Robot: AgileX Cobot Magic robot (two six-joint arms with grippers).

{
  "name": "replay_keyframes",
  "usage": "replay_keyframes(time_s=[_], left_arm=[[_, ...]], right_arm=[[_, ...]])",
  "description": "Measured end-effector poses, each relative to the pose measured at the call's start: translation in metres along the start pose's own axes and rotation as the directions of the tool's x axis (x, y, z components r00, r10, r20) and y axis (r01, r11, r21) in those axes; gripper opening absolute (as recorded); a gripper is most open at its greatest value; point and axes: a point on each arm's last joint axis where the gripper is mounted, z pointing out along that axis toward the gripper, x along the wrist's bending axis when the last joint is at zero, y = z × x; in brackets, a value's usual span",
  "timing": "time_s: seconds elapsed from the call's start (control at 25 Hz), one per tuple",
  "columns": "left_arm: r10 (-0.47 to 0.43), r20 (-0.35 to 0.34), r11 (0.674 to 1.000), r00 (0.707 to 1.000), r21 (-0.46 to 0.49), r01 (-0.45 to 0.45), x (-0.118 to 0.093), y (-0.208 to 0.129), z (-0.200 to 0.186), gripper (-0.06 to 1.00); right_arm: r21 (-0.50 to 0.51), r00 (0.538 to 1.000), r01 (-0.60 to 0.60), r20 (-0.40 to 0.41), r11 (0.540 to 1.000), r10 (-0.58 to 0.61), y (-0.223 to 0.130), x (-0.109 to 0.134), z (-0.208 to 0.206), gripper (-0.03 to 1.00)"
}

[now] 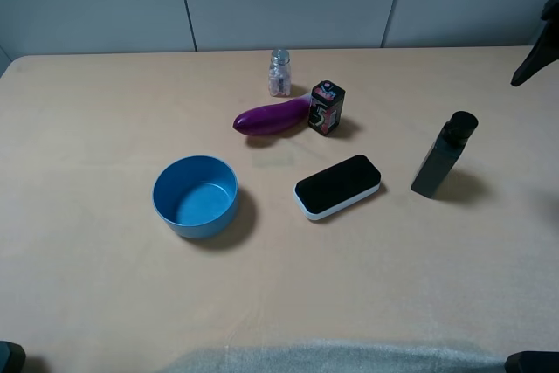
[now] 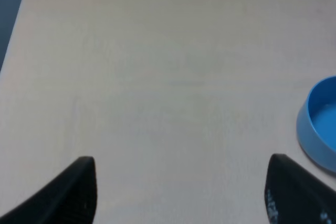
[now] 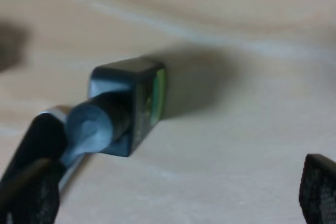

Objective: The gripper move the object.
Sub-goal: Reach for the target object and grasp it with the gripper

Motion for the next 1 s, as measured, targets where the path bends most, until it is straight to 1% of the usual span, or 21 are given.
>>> replay_keyframes(time_s=[0.16, 0.4, 0.48, 0.64, 0.8, 1.0], left_arm=[[0.000, 0.000, 1.000, 1.000, 0.000, 0.000, 0.000, 0.000, 0.000, 0.73], [0.000, 0.000, 1.000, 1.000, 0.000, 0.000, 0.000, 0.000, 0.000, 0.73], [0.000, 0.000, 1.000, 1.000, 0.000, 0.000, 0.000, 0.000, 0.000, 0.73], [0.000, 0.000, 1.000, 1.000, 0.000, 0.000, 0.000, 0.000, 0.000, 0.73], [0.000, 0.000, 1.000, 1.000, 0.000, 0.000, 0.000, 0.000, 0.000, 0.73], [0.000, 0.000, 1.000, 1.000, 0.000, 0.000, 0.000, 0.000, 0.000, 0.73]], right_arm=[[0.015, 0.999, 0.001, -0.041, 1.000, 0.000, 0.003, 0.005, 0.006, 0.69], [-0.009, 0.990, 0.128, -0.052, 0.992, -0.128, -0.004, 0.027, 0.014, 0.69], [0.004, 0.989, 0.145, -0.042, 0.989, -0.145, -0.007, 0.034, 0.019, 0.69], [0.042, 0.985, 0.173, 0.011, 0.984, -0.173, -0.012, 0.044, 0.035, 0.69], [0.073, 0.989, 0.144, 0.034, 0.987, -0.147, -0.016, 0.053, 0.047, 0.69], [0.100, 0.991, 0.118, 0.055, 0.988, -0.124, -0.015, 0.056, 0.060, 0.69]])
